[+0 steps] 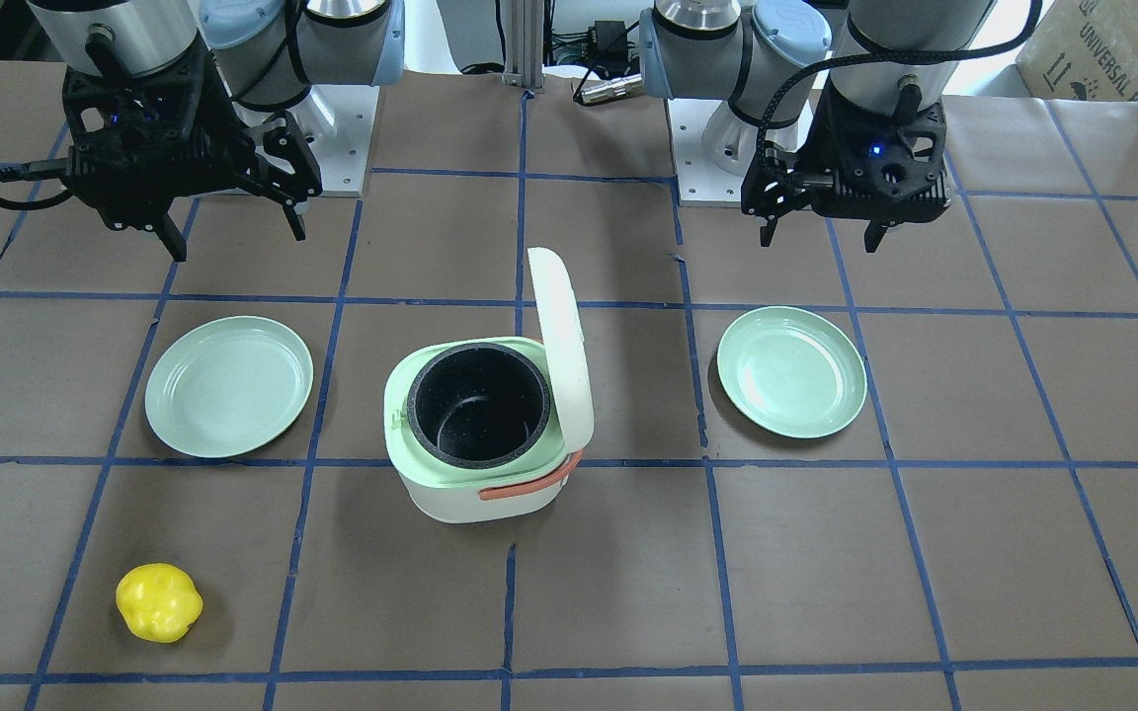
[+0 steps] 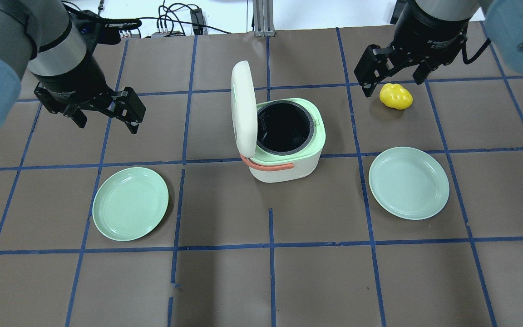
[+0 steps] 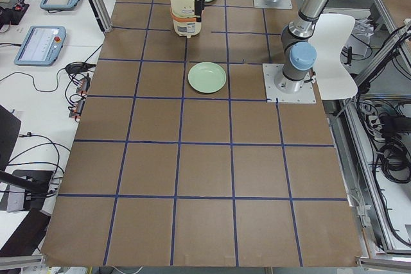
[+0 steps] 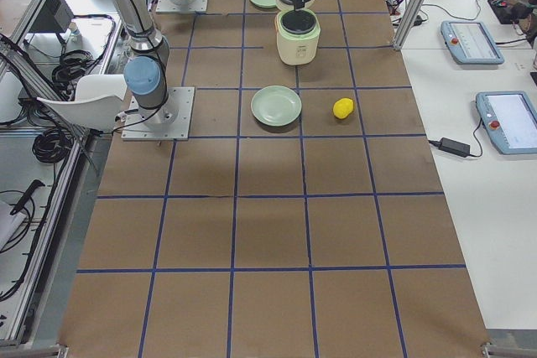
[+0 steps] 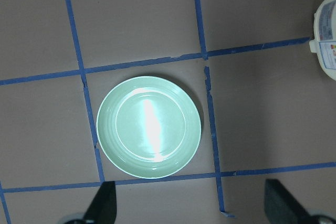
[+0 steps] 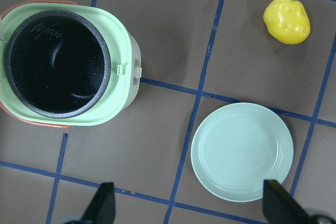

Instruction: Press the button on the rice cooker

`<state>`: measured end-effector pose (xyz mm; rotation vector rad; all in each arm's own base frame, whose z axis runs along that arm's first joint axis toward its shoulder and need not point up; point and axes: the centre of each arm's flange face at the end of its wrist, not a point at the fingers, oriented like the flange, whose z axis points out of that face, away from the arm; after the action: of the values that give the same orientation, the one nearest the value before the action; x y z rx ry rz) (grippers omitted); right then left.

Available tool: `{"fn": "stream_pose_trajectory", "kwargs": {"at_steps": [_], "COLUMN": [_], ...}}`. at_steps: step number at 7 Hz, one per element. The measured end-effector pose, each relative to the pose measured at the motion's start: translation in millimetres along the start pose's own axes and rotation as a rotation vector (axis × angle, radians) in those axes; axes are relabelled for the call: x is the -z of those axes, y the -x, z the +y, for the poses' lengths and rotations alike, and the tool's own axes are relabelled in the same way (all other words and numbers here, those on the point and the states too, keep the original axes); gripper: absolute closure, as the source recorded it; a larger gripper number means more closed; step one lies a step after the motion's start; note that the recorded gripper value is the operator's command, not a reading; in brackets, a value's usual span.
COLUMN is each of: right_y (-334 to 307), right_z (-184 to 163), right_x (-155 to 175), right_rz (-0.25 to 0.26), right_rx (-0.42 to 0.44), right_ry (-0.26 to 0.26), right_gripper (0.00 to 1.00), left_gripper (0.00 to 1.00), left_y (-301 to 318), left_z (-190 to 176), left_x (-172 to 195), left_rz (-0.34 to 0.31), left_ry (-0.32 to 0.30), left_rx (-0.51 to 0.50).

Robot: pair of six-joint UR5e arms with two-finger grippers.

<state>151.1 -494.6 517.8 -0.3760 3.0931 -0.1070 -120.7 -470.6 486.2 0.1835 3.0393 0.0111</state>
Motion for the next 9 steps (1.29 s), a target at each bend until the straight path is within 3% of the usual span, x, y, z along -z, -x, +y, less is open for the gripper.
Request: {"fn": "stream_pose_trajectory", "kwargs": {"at_steps": [9], "right_y": [-13.0], "right_z": [5.5], "right_x": [-1.5], "right_rz": [0.008], "right_rx": [-0.04], "right_ry": [0.012], "right_gripper": [0.0], "left_gripper": [0.0], "left_y": [0.0], "left_z": [0.0], "left_x": [0.0], "left_rz": [0.0], "left_ry": [0.0], "left_rx": [0.0]}}
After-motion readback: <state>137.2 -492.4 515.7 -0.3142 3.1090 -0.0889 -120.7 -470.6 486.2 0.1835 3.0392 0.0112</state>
